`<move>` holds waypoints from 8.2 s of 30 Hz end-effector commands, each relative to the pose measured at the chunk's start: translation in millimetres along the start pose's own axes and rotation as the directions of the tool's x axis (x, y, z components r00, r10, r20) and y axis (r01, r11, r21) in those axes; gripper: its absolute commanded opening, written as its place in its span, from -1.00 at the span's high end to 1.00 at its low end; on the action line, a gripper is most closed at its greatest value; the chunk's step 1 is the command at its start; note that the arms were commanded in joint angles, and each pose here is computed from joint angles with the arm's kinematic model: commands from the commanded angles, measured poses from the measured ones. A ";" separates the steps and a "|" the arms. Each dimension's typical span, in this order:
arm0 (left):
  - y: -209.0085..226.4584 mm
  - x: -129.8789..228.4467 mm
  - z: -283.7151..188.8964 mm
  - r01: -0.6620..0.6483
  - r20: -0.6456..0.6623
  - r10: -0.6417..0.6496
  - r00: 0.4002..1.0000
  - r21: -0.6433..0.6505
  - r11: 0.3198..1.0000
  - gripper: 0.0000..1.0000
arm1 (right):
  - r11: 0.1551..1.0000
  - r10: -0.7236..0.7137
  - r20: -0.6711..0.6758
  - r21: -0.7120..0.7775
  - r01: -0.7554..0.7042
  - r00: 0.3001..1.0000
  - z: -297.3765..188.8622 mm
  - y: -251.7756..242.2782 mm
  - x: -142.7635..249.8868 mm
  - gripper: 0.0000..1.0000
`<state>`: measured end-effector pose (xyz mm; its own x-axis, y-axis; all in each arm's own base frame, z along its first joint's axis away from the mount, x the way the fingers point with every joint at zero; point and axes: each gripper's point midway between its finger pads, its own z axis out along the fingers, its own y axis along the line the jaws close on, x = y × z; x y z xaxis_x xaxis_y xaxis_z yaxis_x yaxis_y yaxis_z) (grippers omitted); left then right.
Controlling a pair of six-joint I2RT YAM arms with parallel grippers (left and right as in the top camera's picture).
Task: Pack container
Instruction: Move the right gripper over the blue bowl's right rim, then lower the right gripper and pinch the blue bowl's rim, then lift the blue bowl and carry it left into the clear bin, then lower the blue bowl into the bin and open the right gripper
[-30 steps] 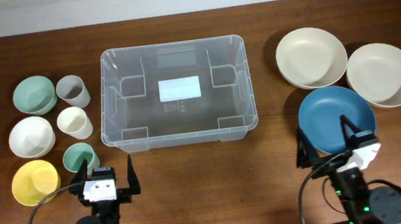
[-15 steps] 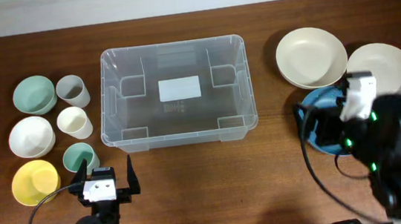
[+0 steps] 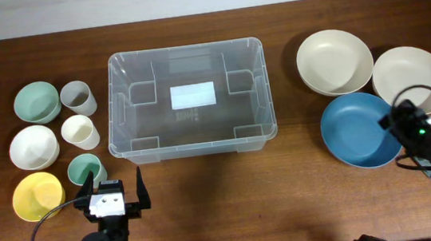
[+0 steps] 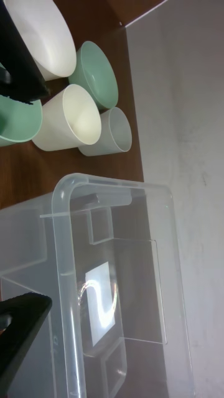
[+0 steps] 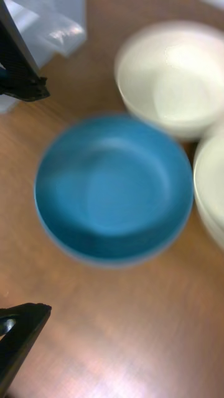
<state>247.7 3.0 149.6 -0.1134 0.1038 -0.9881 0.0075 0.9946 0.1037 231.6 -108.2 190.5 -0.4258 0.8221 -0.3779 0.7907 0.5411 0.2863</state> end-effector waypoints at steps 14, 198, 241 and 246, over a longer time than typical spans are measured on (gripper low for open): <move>2.3 3.2 0.3 0.010 -0.010 -0.010 1.000 -0.012 1.000 -0.99 | 0.999 0.020 -0.204 -0.025 -0.026 0.979 79.5 -25.0 2.5 -0.98; 2.3 3.2 0.3 0.010 -0.010 -0.010 1.000 -0.012 1.000 -0.99 | 0.684 -0.553 -0.083 -0.613 0.394 0.829 97.7 337.7 303.7 0.91; 2.3 3.2 0.3 0.010 -0.010 -0.010 1.000 -0.012 1.000 -0.99 | 0.698 -0.549 -0.208 -0.647 0.307 0.809 92.8 334.6 317.0 -0.13; 2.3 3.2 0.3 0.010 -0.010 -0.010 1.000 -0.012 1.000 -0.99 | 0.701 -0.547 -0.234 -0.653 0.287 0.804 94.2 334.1 312.2 -0.20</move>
<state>247.7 3.0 149.6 -0.1134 0.1038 -0.9881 0.0075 0.9946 0.1037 398.4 312.9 77.1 -0.8760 0.4021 -0.2665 0.1481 0.7500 0.6446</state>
